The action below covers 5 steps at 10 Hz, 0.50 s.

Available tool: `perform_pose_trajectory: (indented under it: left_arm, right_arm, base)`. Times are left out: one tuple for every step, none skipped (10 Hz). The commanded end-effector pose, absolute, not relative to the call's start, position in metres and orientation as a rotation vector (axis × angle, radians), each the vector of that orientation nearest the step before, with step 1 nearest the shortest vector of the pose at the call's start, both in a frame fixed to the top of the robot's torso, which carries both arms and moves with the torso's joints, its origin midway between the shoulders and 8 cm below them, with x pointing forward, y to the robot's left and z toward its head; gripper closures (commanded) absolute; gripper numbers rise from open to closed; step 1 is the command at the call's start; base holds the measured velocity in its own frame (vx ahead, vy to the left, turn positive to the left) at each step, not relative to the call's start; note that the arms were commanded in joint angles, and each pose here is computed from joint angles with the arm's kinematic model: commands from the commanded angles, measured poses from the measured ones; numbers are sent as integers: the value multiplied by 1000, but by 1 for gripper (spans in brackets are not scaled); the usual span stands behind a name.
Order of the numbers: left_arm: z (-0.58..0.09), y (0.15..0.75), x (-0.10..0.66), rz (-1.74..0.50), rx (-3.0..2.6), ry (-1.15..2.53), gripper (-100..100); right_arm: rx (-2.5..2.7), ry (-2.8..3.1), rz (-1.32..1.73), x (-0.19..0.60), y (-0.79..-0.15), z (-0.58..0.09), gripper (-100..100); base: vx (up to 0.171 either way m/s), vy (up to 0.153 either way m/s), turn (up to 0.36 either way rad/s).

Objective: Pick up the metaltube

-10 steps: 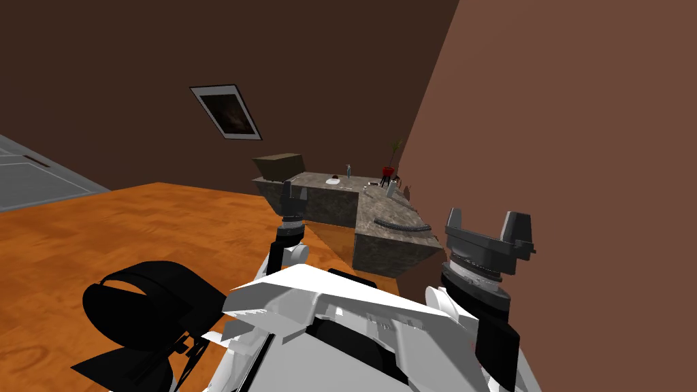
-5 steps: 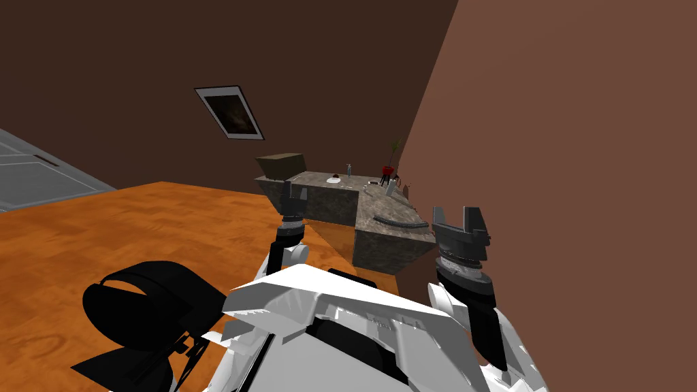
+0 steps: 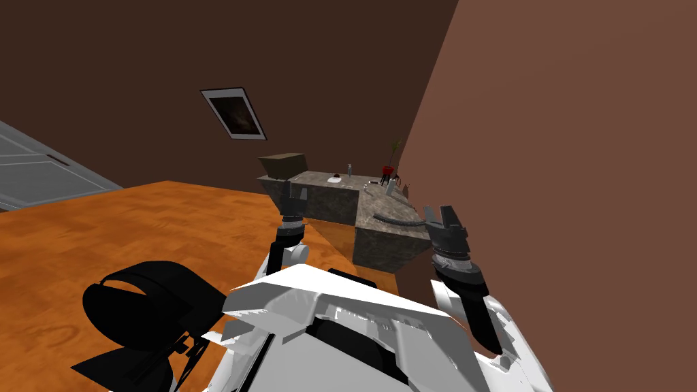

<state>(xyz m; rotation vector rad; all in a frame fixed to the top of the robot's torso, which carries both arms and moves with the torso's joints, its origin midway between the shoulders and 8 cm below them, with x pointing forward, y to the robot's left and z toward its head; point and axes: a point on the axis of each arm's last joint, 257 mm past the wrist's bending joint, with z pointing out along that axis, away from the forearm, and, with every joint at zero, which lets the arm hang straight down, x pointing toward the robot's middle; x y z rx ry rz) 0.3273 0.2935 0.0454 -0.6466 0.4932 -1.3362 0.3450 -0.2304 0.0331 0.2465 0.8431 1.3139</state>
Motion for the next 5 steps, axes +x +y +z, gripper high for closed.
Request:
perform_pose_trajectory:
  left_arm:
    - [45, 294, 327, -1336, -647, 493, 0]
    - [45, 294, 327, -1336, -647, 493, 0]
    - [45, 294, 327, -1336, -647, 493, 0]
    - [45, 294, 327, -1336, -647, 493, 0]
    - [45, 294, 327, -1336, -647, 493, 0]
  right_arm:
    - [216, 876, 1292, 350, -225, 28, -100]
    - [171, 925, 1265, 358, -220, 20, -100]
    - [160, 934, 1254, 358, -219, 18, -100]
    - [116, 982, 1225, 367, -215, 10, -100]
    - [101, 993, 1211, 367, -213, 7, -100]
  base:
    - [-41, -11, 19]
    - [-55, -14, 43]
    - [-47, -15, 17]
    - [-53, -11, 41]
    - [-42, -11, 25]
